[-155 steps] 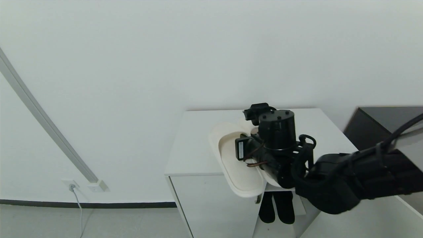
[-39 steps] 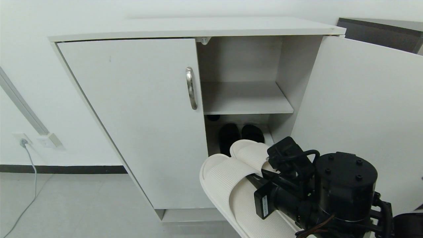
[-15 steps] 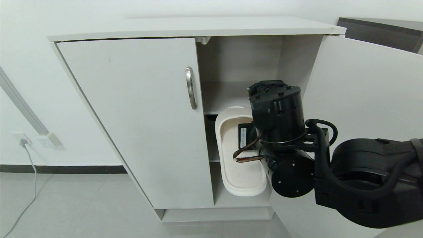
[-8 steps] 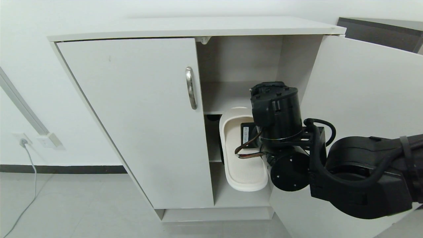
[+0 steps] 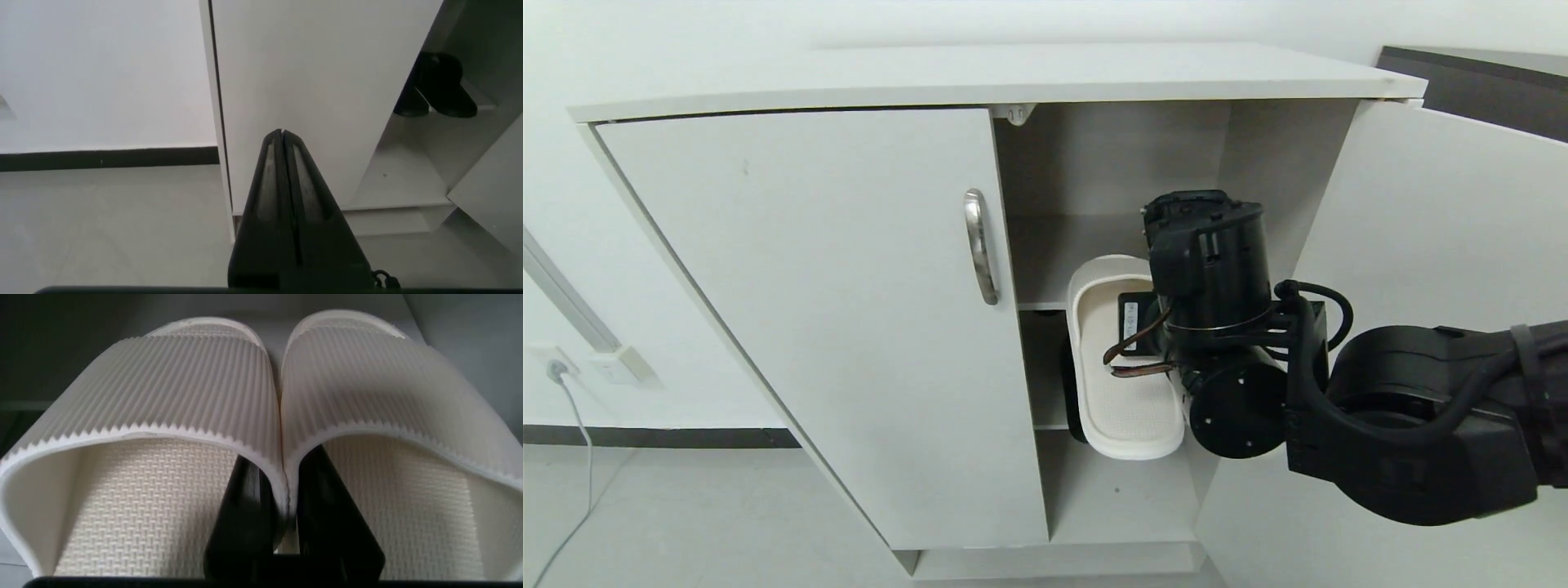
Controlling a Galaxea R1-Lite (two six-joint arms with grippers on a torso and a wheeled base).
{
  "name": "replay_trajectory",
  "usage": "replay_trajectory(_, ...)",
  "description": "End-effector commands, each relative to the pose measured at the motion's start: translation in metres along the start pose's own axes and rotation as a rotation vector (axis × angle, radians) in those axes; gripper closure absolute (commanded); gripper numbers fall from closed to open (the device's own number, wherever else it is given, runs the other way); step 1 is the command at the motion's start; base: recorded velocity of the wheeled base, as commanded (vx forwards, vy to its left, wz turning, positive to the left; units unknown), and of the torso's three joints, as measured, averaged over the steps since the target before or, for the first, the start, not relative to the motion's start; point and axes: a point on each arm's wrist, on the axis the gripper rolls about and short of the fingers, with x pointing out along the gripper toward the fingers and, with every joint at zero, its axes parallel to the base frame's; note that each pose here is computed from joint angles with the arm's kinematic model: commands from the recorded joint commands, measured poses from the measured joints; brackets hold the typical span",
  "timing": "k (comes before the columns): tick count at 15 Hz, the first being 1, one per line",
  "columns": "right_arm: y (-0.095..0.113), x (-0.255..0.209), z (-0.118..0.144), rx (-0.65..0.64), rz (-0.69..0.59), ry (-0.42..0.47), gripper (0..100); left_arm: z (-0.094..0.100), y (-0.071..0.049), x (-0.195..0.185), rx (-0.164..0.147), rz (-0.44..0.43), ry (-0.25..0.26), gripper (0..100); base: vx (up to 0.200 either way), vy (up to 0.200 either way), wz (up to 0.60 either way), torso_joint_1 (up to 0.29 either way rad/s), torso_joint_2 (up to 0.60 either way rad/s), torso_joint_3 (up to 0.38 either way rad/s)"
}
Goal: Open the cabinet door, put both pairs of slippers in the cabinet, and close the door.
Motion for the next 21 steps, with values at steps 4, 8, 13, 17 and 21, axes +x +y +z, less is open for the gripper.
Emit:
replay_trajectory(4,0.002,0.006,-0.002,-0.002,-0.007,0.003,100,0.000,0.000,0.000,-0.001,0.000,0.001,100,0.000,0.000,0.00,0.000,0.00,0.000)
replay_trajectory(8,0.006,0.044,0.007,0.018,-0.017,-0.016,100,0.000,0.000,0.000,-0.001,0.000,0.001,100,0.000,0.000,0.00,0.000,0.00,0.000)
replay_trajectory(13,0.011,0.077,0.015,0.006,-0.019,-0.048,100,0.000,0.000,0.000,-0.003,0.000,0.001,100,0.000,0.000,0.00,0.000,0.00,0.000)
replay_trajectory(17,0.012,0.077,0.020,0.012,-0.019,-0.056,100,0.000,0.000,0.000,-0.001,0.000,0.001,100,0.000,0.000,0.00,0.000,0.00,0.000)
replay_trajectory(21,0.012,0.076,0.020,0.013,-0.019,-0.057,100,0.000,0.000,0.000,-0.003,0.000,0.001,100,0.000,0.000,0.00,0.000,0.00,0.000)
